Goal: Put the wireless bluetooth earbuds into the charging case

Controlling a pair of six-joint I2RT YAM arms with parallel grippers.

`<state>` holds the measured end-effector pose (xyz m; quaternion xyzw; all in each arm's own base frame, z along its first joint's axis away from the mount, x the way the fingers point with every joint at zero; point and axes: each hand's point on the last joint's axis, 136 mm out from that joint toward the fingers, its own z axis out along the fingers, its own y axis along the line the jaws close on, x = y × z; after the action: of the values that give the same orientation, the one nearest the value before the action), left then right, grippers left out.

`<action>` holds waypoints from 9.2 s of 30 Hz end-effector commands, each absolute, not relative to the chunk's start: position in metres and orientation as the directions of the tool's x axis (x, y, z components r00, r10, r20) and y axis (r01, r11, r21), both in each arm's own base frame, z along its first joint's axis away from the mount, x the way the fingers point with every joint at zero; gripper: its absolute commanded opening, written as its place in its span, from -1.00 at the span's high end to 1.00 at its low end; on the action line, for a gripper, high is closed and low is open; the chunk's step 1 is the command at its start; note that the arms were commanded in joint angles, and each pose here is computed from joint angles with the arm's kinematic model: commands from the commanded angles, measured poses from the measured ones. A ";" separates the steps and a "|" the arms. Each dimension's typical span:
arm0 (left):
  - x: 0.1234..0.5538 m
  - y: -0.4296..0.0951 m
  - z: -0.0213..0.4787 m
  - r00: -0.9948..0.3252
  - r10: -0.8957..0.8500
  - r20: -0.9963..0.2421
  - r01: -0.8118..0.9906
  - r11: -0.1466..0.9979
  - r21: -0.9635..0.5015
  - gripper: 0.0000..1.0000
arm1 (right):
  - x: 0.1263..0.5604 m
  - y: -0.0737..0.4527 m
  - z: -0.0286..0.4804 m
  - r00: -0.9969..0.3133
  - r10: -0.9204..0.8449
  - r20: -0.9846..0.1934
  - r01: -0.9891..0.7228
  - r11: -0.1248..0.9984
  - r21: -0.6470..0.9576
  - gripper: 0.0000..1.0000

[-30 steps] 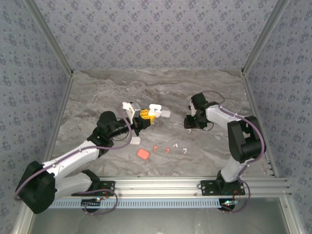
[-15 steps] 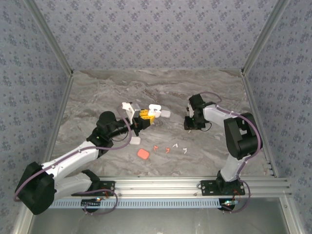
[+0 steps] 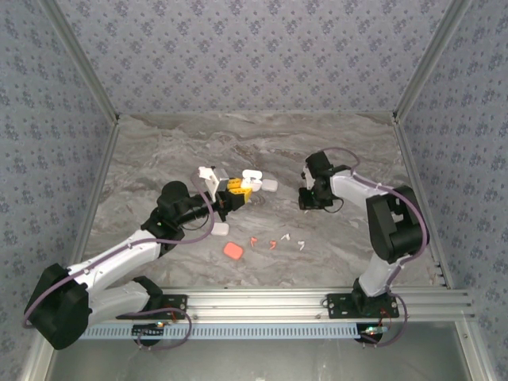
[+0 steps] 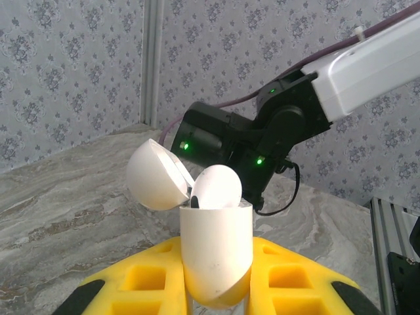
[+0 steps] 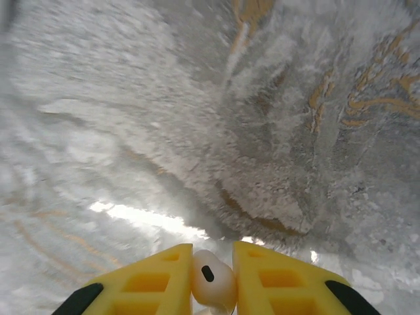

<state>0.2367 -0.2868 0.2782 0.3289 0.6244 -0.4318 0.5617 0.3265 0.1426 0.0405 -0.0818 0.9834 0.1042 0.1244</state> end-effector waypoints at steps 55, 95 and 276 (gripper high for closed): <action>0.242 -0.326 0.323 -0.326 -0.241 -0.914 0.916 0.159 -0.369 1.00 | 0.271 0.258 0.320 -0.242 -0.158 -0.957 -0.842 0.524 0.126 0.53; 0.229 -0.321 0.333 -0.170 -0.311 -0.935 0.962 0.152 -0.226 1.00 | 0.277 0.237 0.366 -0.428 -0.003 -0.904 -0.787 0.493 0.371 -0.59; 0.312 -0.348 0.065 -0.820 -0.056 -0.570 0.446 0.562 -0.696 0.86 | 0.312 0.127 0.272 -0.661 0.141 -0.737 -0.280 0.865 0.416 -0.99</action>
<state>0.3032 -0.3391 0.0573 0.1326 0.8460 -0.4369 0.2753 0.3110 0.1323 0.2786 -0.0520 0.8677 0.2652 0.4173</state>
